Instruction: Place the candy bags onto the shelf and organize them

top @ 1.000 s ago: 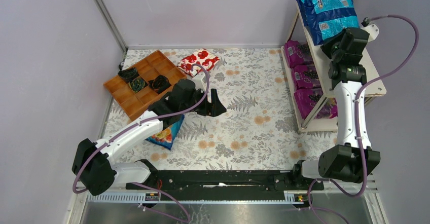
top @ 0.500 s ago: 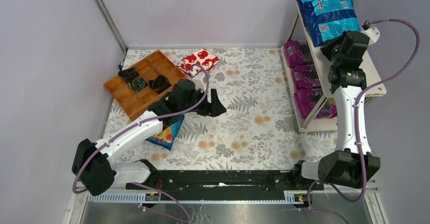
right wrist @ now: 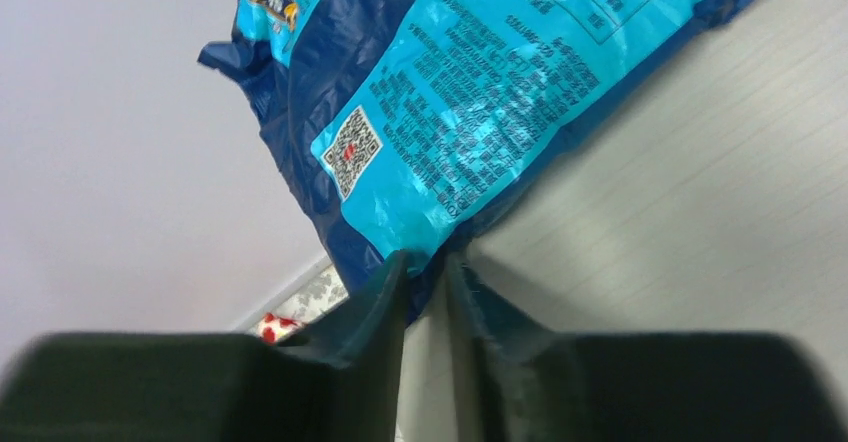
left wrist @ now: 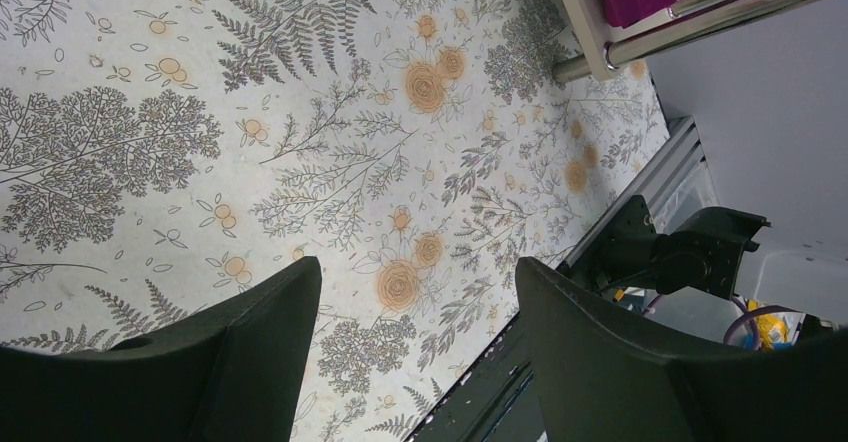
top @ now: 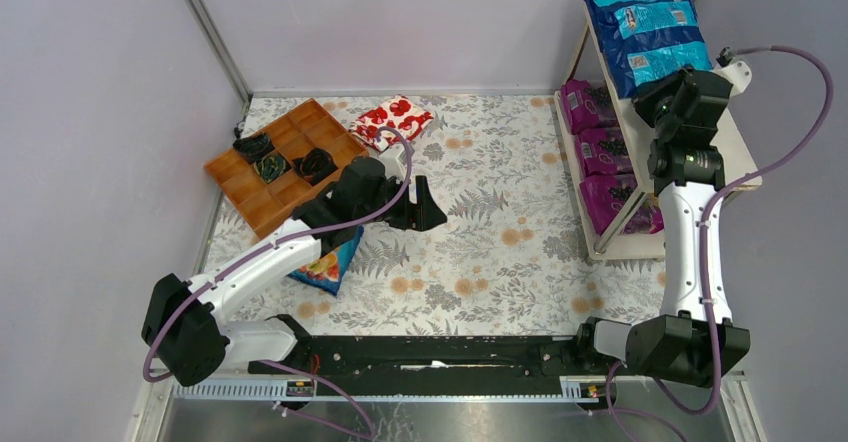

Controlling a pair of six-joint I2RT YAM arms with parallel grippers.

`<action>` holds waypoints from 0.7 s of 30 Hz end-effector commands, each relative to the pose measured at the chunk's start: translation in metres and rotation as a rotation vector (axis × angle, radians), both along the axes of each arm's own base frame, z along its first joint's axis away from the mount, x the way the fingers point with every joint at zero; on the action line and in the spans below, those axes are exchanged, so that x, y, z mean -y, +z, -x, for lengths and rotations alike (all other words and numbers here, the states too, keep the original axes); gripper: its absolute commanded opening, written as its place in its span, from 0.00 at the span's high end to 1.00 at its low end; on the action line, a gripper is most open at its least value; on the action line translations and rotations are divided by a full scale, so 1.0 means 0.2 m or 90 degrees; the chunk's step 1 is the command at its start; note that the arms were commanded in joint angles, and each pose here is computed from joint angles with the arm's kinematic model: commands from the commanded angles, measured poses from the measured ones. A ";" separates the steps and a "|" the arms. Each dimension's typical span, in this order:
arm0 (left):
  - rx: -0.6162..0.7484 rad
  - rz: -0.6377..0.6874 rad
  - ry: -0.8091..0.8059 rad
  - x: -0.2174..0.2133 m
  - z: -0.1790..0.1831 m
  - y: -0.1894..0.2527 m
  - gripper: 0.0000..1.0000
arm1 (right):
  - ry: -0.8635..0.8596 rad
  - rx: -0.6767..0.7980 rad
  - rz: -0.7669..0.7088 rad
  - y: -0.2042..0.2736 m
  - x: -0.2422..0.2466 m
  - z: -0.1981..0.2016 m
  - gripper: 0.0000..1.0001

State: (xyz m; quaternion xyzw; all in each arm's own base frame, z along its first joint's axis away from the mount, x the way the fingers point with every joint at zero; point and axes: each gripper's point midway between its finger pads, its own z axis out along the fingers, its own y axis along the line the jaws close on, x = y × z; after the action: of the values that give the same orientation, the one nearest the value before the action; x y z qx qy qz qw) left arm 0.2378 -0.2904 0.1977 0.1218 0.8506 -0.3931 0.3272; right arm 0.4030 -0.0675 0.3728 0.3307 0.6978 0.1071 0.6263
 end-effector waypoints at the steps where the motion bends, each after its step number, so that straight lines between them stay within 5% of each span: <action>1: 0.028 0.023 0.002 0.02 -0.02 0.08 0.24 | 0.050 0.041 0.028 0.14 -0.07 0.04 0.47; 6: 0.029 0.000 0.024 -0.02 -0.04 0.06 0.23 | 0.148 0.008 0.088 0.13 -0.18 0.15 0.19; 14: 0.026 -0.032 0.119 -0.19 -0.05 0.01 0.22 | 0.380 0.056 0.124 0.15 -0.54 0.38 0.16; 21: 0.126 -0.022 0.166 -0.32 -0.06 0.23 0.18 | 0.621 0.149 0.098 0.31 -0.96 0.60 0.14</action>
State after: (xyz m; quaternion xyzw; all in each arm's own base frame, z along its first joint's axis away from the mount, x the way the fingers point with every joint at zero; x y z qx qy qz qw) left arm 0.2414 -0.2431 0.2063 0.0627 0.8580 -0.3310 0.3877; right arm 0.3112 0.0708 0.4125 0.0083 0.7349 0.2801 0.6176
